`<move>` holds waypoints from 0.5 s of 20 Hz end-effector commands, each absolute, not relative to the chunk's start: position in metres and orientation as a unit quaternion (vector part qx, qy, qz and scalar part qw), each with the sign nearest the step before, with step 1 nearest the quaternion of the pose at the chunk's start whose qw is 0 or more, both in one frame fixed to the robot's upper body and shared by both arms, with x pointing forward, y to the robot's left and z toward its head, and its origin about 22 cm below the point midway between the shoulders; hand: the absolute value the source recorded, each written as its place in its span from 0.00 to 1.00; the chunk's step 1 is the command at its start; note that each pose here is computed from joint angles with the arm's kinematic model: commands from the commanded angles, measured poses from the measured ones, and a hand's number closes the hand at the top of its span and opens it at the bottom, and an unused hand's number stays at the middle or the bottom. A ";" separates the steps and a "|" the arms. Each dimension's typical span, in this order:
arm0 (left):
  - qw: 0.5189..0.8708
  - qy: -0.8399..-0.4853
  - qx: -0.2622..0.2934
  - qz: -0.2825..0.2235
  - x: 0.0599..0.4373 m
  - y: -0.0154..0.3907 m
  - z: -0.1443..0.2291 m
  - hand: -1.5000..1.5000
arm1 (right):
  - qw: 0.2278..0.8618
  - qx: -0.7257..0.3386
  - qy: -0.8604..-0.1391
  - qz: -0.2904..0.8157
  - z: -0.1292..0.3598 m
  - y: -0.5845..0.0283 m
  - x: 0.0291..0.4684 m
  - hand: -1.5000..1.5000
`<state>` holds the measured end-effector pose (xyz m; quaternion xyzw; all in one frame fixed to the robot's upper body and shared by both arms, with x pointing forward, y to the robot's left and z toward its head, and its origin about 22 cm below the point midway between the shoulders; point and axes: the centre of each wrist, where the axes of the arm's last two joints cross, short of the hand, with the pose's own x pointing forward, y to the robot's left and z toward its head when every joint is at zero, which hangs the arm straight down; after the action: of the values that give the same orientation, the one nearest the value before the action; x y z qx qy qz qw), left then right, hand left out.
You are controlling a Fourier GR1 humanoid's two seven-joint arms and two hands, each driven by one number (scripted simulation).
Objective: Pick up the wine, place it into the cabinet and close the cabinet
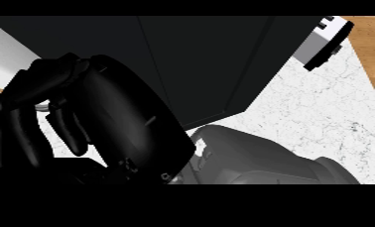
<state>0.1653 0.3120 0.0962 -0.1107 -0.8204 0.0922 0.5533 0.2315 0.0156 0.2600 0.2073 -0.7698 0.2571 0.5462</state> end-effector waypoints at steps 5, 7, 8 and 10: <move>0.549 -0.824 -0.099 0.095 0.164 0.314 0.094 0.00 | 0.542 0.130 -0.792 0.249 0.280 0.026 0.308 1.00; 0.552 -0.823 -0.100 0.095 0.171 0.312 0.095 0.00 | 0.552 0.131 -0.785 0.246 0.265 0.027 0.315 1.00; 0.551 -0.824 -0.091 0.092 0.160 0.318 0.102 0.00 | 0.560 0.129 -0.786 0.229 0.268 0.016 0.329 1.00; 0.554 -0.820 -0.106 0.095 0.171 0.305 0.091 0.00 | 0.565 0.124 -0.777 0.248 0.254 0.021 0.336 1.00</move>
<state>0.1688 0.3122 0.0927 -0.1008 -0.8227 0.0941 0.5516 0.3129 0.0245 0.2646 0.1355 -0.7867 0.2466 0.5496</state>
